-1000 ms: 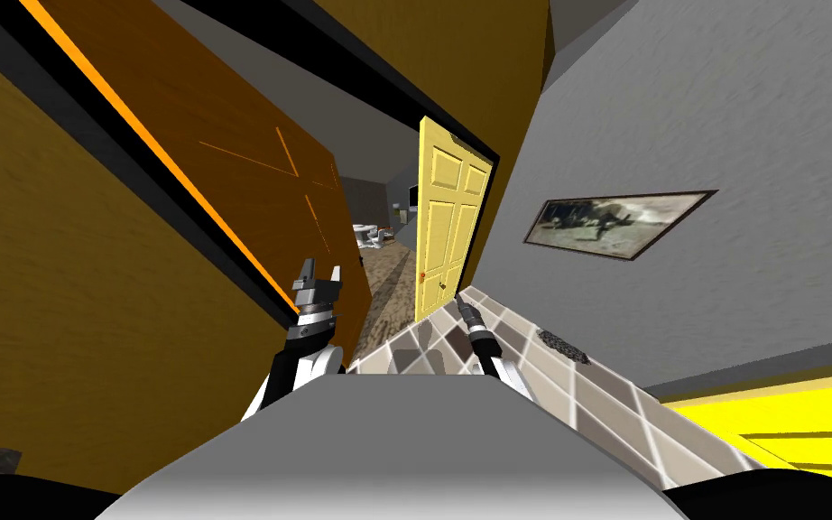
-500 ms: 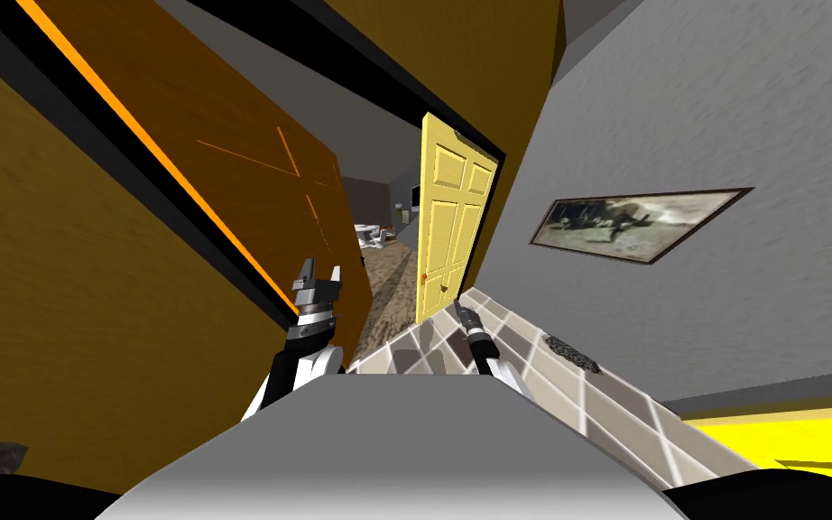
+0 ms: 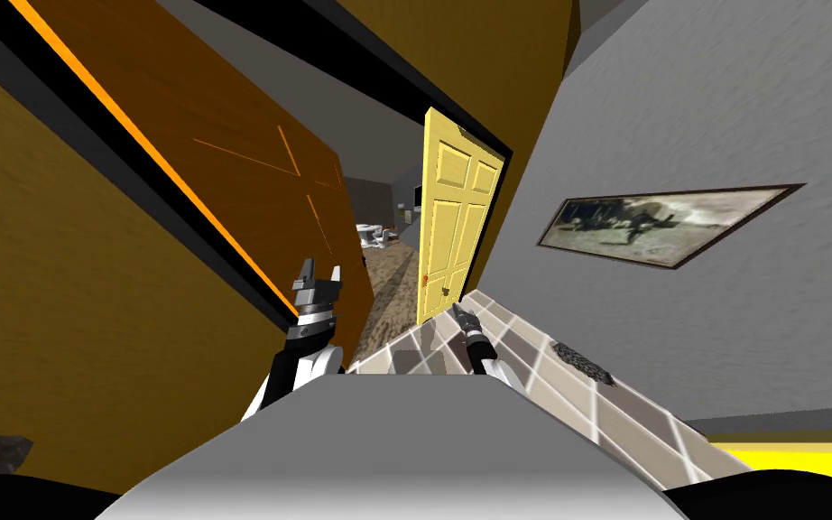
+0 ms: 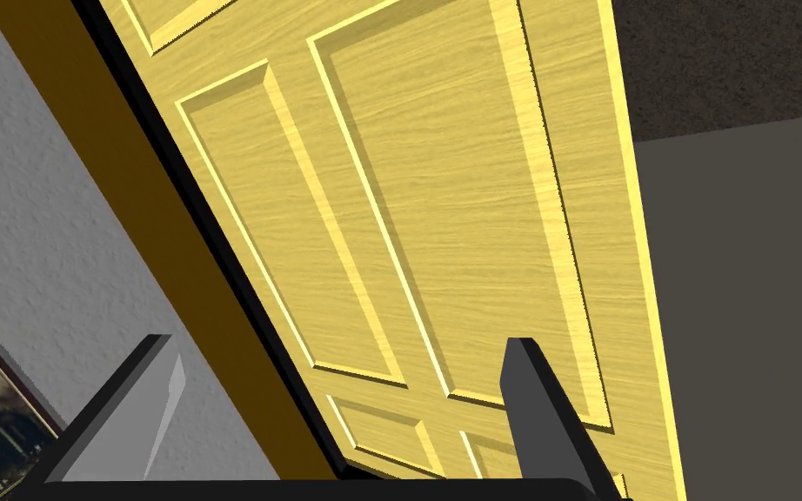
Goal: Push the door open
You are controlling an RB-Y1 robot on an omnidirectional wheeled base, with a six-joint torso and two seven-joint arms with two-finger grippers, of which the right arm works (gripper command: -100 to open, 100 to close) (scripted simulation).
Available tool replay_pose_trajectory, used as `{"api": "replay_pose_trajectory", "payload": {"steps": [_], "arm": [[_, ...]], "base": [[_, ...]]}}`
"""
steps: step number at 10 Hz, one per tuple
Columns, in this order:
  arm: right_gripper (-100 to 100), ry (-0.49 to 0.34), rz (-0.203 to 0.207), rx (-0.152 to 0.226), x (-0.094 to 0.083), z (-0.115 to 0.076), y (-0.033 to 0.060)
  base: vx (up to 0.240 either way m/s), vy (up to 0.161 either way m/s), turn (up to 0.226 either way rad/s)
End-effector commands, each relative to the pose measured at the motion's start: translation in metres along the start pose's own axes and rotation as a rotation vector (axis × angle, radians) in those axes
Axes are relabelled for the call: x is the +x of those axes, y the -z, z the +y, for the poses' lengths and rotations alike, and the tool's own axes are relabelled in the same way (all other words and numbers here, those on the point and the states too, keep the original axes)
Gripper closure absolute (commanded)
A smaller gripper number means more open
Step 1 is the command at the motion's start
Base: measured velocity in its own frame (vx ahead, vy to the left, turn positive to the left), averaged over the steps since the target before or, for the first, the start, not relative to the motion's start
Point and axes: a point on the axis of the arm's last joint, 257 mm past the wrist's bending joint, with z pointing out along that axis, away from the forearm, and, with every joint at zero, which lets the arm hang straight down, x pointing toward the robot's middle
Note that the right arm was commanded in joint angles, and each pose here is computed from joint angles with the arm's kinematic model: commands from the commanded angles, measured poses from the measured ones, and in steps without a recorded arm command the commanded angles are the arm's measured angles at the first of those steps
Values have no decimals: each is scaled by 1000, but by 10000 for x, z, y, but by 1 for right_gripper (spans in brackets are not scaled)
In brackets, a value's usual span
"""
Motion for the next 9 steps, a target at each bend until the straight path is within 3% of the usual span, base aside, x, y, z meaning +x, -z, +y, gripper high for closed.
{"api": "replay_pose_trajectory", "payload": {"steps": [1,4,8,9], "arm": [[-100,46,11,15,66,-56,1],[-100,134,52,59,270,-202,8],[-100,230,68,78,349,-273,15],[-100,272,85,98,437,-345,26]], "base": [[43,-15,38],[45,-20,59],[40,-19,34],[32,-13,64]]}}
